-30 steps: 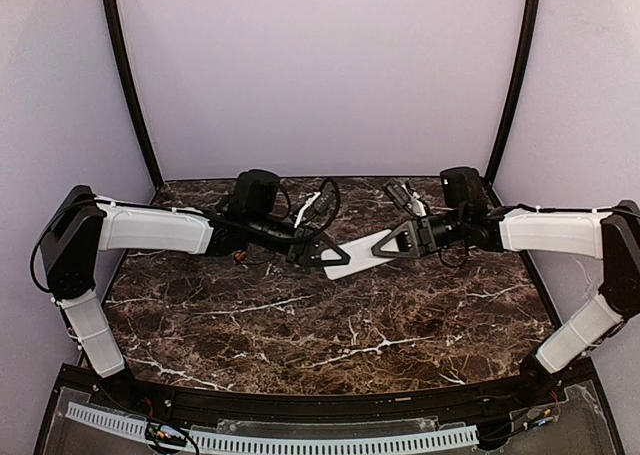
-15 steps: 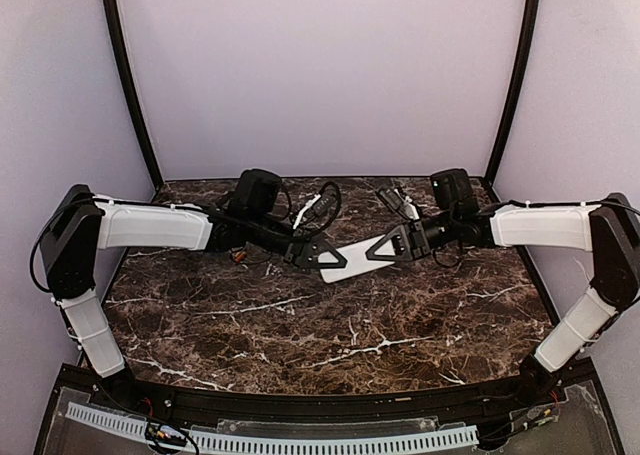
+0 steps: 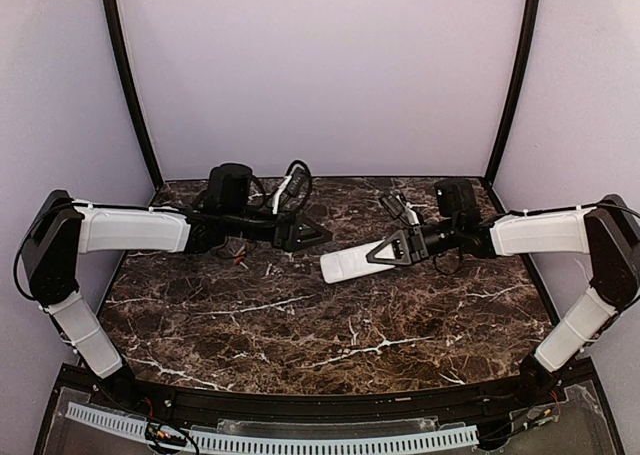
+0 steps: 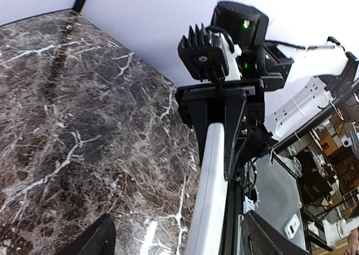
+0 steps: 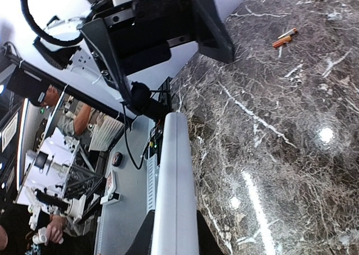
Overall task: Load the batteries into the remote control
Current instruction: Pass from the left arm to the right, then remove the battery cover from the remote control.
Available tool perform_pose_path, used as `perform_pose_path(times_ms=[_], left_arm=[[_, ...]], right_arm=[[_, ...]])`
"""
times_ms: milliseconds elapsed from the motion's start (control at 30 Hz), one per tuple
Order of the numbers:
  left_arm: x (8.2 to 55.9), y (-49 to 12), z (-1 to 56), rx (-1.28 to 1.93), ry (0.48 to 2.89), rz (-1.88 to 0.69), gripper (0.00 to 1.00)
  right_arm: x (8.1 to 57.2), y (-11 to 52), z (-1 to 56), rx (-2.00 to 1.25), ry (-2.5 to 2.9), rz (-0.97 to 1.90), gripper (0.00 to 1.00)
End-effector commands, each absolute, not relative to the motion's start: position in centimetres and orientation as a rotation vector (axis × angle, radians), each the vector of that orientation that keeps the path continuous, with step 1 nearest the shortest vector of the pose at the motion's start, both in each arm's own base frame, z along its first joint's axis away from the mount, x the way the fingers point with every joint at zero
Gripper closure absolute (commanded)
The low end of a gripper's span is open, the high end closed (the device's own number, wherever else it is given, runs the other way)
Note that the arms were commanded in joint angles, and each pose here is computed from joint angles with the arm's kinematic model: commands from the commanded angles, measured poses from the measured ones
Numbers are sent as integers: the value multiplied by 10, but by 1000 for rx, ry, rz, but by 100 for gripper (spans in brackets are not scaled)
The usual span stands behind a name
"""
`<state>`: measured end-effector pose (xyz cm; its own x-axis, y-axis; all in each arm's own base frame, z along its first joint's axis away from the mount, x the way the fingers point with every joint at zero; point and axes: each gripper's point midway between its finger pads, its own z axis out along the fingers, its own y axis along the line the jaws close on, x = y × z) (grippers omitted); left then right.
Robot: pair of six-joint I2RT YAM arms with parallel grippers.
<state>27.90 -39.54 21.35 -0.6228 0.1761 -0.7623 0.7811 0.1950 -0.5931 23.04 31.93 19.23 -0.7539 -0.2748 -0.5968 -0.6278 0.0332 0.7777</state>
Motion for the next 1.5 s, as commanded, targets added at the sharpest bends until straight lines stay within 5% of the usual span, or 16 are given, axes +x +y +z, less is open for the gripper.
perform_pose_path(times_ms=[0, 167, 500, 900, 1333, 1400, 1467], left_arm=[[291, -382, 233, 749, 1842, -1368, 25], [296, -382, 225, 714, 1900, -1353, 32], [291, -394, 211, 718, 1950, -1354, 26], [286, -413, 205, 744, 1968, -1409, 50], [287, -406, 199, 771, 1993, -1417, 86], [287, -405, 200, 765, 1987, -1430, 84], [287, -405, 201, 766, 1985, -1429, 69]], right_arm=[[250, 317, 208, -800, 1953, 1725, 100], [257, 316, 206, -720, 1945, 1713, 100], [261, 315, 210, -674, 1918, 1706, 100], [260, 317, 211, -680, 1909, 1717, 100], [256, 315, 214, -712, 1900, 1718, 100], [255, 315, 215, -714, 1898, 1714, 100], [255, 315, 215, -712, 1899, 1715, 100]])
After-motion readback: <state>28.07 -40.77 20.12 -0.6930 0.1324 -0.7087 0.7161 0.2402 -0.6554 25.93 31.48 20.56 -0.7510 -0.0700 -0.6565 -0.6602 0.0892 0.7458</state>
